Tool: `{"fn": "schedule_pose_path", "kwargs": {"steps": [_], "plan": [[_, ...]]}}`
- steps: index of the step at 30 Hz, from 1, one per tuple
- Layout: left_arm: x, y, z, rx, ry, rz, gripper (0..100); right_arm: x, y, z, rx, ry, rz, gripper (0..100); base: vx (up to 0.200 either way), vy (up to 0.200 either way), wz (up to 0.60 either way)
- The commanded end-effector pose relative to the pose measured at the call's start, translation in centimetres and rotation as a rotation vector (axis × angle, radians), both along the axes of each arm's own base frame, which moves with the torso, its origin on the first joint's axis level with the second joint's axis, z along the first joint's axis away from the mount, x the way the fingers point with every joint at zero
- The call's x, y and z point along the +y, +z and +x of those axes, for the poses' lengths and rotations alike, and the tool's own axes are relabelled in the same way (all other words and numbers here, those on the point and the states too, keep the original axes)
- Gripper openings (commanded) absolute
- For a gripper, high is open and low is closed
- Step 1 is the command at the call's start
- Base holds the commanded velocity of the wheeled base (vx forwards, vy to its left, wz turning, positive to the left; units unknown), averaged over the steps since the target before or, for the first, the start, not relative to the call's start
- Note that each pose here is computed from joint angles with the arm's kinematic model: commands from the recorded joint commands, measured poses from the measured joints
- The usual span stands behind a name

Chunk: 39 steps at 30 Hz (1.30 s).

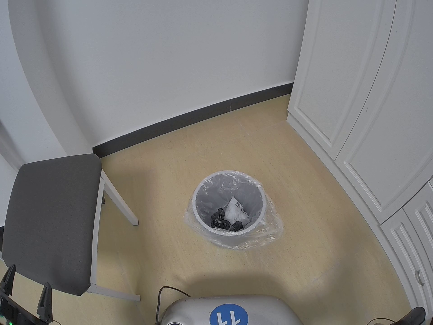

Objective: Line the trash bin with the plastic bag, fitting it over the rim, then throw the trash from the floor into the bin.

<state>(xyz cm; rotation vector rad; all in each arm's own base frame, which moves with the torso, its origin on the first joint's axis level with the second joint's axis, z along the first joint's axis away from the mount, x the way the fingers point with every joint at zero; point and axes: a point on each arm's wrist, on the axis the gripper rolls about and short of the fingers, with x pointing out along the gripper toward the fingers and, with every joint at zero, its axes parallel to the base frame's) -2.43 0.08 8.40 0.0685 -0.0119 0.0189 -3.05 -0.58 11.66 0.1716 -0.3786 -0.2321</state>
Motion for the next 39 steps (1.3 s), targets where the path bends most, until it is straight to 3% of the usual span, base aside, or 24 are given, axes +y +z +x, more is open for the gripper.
{"fn": "schedule_pose_path", "kwargs": {"steps": [1,9,20,39], "plan": [[0.0,-0.2,0.0,-0.03,-0.003,0.011,100,0.1,-0.7,0.1,0.025,0.013,-0.033,100,0.0,0.0,0.0],[0.0,-0.2,0.1,-0.029,-0.009,0.006,100,0.2,-2.1,0.5,0.191,0.044,-0.121,100,0.0,0.0,0.0],[-0.1,-0.8,0.1,0.014,-0.056,-0.041,100,0.2,-3.4,0.7,0.316,0.067,-0.128,100,0.0,0.0,0.0],[-0.1,-0.9,0.1,0.016,-0.056,-0.041,100,0.5,-3.3,0.7,0.314,0.166,-0.189,100,0.0,0.0,0.0]]}}
